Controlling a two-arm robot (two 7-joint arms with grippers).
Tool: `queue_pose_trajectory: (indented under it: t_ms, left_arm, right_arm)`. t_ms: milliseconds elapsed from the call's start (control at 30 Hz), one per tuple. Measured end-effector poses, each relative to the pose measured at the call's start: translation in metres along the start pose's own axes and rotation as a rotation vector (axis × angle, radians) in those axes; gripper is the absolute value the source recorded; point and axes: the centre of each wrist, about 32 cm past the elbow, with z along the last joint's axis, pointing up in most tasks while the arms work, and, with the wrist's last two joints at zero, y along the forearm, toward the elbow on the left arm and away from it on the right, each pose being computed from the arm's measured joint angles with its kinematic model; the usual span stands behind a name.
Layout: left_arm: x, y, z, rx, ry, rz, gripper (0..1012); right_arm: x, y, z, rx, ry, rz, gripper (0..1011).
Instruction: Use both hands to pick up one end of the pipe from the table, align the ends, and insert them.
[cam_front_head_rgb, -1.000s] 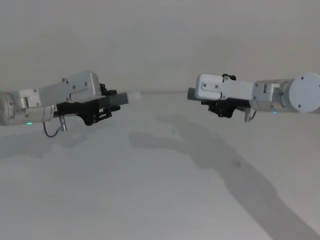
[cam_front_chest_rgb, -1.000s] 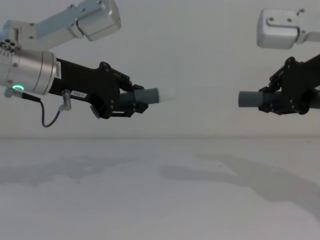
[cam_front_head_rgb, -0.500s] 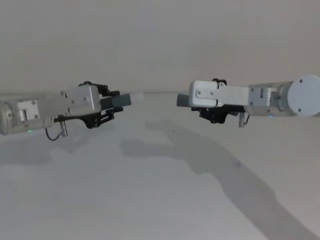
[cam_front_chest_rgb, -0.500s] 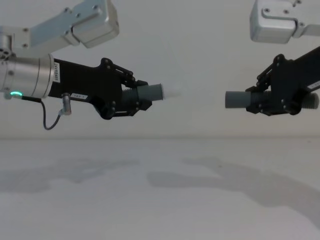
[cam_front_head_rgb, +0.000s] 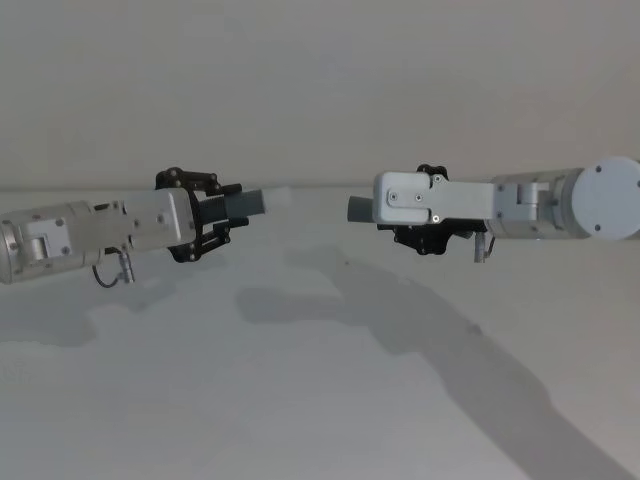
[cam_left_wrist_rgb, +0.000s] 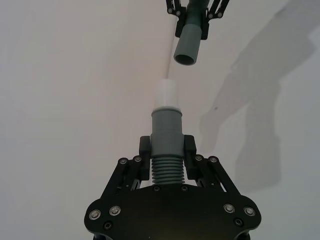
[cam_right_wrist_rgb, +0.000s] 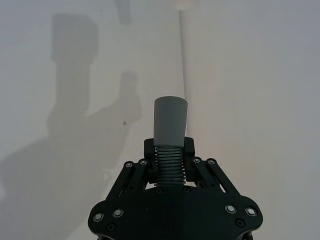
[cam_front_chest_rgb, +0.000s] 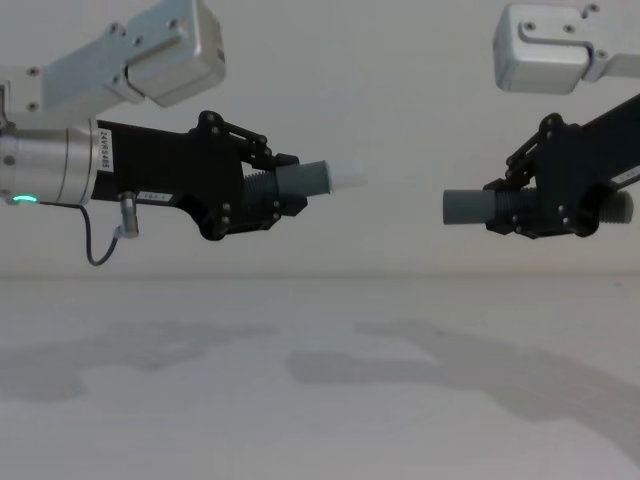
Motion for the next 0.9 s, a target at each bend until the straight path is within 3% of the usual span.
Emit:
queue_pose_trajectory:
  t_ms: [167,433,900]
  left_arm:
    - [0.0011,0.0006,0.0,-0.009,0.029,-0.015,358]
    - [0.0069,0.0011,-0.0017,-0.011,0.107,-0.055,358]
    - [0.0244,0.0001,-0.0075,-0.007,0.286,-0.161,358]
  right_arm:
    - [0.0,-0.001,0.002,0.0,0.002,0.002,286]
    - [0.001,-0.005,0.004,0.002,0.021,0.011,286]
    - [0.006,-0.009,0.01,0.031,0.088,0.044,286]
